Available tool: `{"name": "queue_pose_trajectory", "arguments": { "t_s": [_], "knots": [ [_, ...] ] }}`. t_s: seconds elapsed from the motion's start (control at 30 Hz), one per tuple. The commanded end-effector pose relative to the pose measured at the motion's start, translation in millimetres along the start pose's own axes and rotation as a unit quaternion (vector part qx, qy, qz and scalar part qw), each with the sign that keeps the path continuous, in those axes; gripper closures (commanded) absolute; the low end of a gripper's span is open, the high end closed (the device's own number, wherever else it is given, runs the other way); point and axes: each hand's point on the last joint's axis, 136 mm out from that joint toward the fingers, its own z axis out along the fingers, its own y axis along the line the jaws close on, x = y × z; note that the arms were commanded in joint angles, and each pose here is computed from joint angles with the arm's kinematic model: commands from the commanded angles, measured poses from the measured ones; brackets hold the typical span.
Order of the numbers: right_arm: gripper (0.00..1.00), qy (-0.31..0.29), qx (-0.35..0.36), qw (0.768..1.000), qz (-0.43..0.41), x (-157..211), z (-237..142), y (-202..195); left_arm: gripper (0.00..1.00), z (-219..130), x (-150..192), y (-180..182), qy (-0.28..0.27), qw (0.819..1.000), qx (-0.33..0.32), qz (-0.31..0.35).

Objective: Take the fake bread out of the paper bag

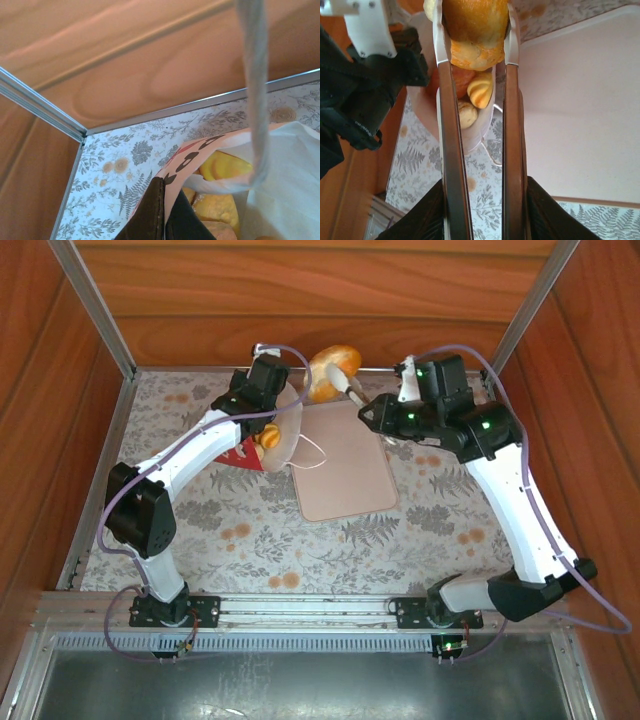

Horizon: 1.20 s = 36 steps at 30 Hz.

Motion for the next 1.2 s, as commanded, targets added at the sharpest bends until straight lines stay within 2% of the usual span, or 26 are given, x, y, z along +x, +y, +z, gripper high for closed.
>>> {"name": "queue_pose_trajectory", "arguments": {
  "t_s": [0.0, 0.27, 0.5, 0.7, 1.17],
  "knots": [
    [0.85, -0.021, -0.002, 1.000, 0.023, -9, 0, -16, 1.00, -6, -5, 13, -0.011, 1.000, -0.022, -0.004],
    [0.85, 0.011, -0.049, 0.993, 0.106, 0, 45, -55, 1.00, -10, 1, 29, -0.010, 0.999, -0.034, -0.001],
    [0.83, 0.030, -0.081, 0.985, 0.148, 4, 85, -72, 1.00, -15, 7, 46, -0.010, 0.999, -0.043, -0.010],
    [0.81, 0.042, -0.095, 0.978, 0.182, 3, 117, -87, 1.00, -16, 10, 50, -0.010, 0.999, -0.040, -0.016],
    [0.78, 0.085, -0.105, 0.962, 0.235, 7, 163, -123, 1.00, -14, 12, 45, -0.010, 0.999, -0.029, -0.022]
  ]
}}
